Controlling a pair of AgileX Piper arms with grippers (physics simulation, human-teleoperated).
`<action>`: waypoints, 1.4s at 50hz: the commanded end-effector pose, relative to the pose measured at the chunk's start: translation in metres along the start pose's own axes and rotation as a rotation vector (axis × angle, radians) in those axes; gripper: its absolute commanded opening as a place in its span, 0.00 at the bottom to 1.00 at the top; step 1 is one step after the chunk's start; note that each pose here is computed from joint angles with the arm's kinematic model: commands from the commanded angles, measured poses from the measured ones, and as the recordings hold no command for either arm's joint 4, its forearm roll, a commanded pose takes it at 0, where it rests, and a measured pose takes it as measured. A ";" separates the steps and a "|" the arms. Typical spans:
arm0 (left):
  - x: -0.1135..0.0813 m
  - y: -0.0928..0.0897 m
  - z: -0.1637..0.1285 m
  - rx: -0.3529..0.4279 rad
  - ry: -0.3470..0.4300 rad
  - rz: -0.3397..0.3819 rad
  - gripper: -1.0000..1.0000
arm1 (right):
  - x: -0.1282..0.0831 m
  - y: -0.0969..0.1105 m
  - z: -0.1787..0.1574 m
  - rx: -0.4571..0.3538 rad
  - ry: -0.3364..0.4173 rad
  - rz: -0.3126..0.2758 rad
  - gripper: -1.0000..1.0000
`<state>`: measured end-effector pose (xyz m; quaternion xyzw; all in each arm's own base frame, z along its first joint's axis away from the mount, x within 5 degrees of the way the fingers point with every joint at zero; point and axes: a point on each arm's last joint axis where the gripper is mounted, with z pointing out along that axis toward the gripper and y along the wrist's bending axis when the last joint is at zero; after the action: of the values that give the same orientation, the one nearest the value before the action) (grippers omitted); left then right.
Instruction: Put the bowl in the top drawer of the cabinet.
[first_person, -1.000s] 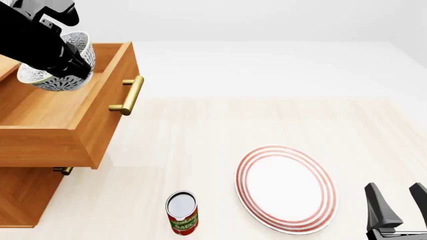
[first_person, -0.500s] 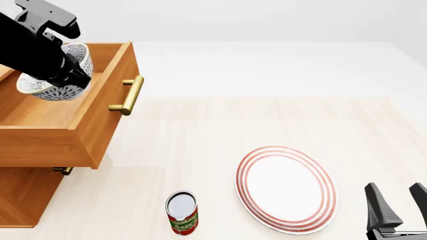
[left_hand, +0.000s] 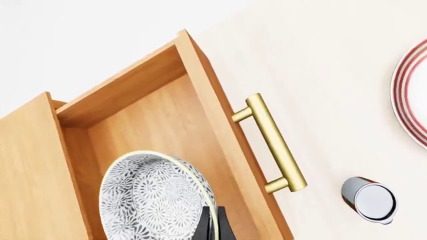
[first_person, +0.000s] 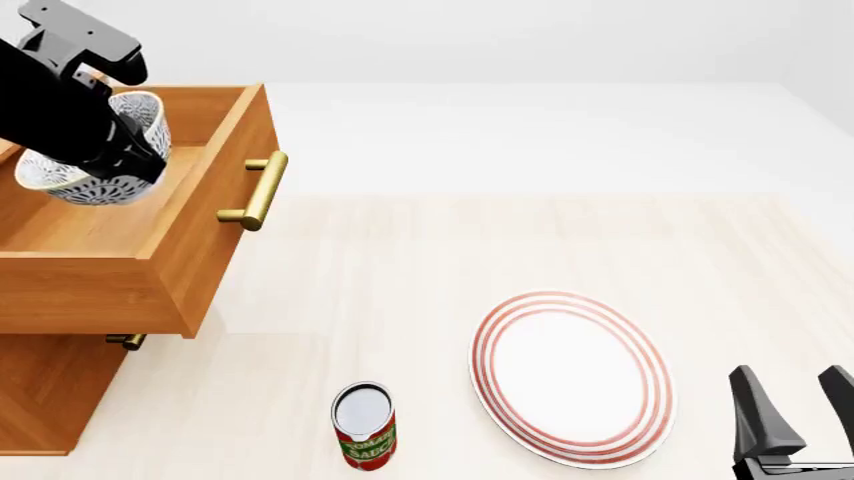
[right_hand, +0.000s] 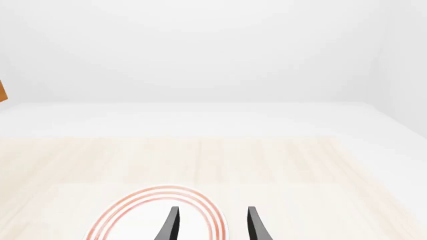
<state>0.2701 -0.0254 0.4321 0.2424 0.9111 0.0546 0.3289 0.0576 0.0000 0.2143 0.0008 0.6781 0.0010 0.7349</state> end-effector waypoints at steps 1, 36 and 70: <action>0.002 0.005 0.002 -0.013 0.003 0.007 0.00 | 0.000 0.000 0.000 0.000 0.000 0.000 1.00; 0.022 0.012 0.026 -0.038 0.027 0.007 0.00 | 0.000 0.000 0.000 0.000 0.000 0.000 1.00; -0.046 0.030 -0.076 -0.151 -0.272 -0.007 1.00 | 0.000 0.000 0.000 0.000 0.000 0.000 1.00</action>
<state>0.2806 -0.0193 0.4833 0.2180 0.8824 0.0719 0.4106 0.0575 0.0000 0.2143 0.0008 0.6781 0.0010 0.7349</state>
